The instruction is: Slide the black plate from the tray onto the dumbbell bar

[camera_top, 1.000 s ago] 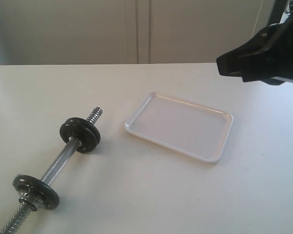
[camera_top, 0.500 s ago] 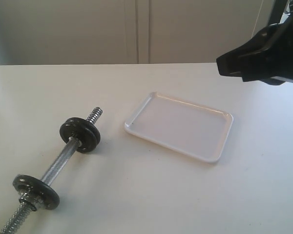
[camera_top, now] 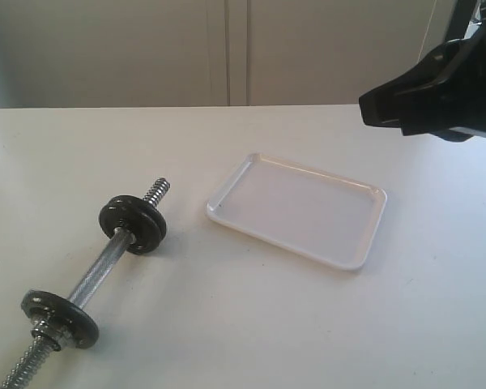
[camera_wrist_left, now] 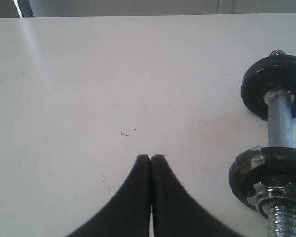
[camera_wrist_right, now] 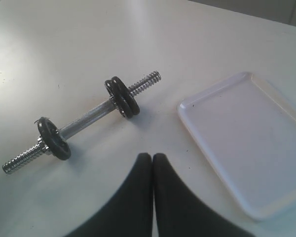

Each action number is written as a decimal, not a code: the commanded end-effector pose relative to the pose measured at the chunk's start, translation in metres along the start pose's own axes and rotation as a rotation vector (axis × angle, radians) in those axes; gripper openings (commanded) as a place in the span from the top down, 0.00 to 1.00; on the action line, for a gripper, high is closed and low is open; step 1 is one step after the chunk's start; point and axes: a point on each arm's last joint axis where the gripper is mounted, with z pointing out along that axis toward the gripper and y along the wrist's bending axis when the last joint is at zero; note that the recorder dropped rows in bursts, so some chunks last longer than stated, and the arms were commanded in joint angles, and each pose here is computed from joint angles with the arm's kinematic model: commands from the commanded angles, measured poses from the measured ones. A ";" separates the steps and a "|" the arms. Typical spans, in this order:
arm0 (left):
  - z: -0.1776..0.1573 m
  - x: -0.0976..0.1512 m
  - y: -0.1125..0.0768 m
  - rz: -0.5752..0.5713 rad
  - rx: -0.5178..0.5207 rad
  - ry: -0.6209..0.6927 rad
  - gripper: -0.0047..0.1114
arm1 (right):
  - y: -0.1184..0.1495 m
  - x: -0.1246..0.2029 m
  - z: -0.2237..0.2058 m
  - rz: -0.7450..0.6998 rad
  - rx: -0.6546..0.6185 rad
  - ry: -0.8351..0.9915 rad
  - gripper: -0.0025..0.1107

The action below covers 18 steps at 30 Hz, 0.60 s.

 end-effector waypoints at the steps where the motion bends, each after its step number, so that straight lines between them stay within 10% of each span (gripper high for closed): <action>1: 0.000 0.000 0.000 0.003 0.005 -0.012 0.96 | 0.001 0.000 -0.001 0.001 0.002 -0.009 0.98; 18: 0.000 0.000 0.000 0.003 0.005 -0.012 0.96 | 0.000 0.000 -0.002 -0.002 0.008 -0.012 0.98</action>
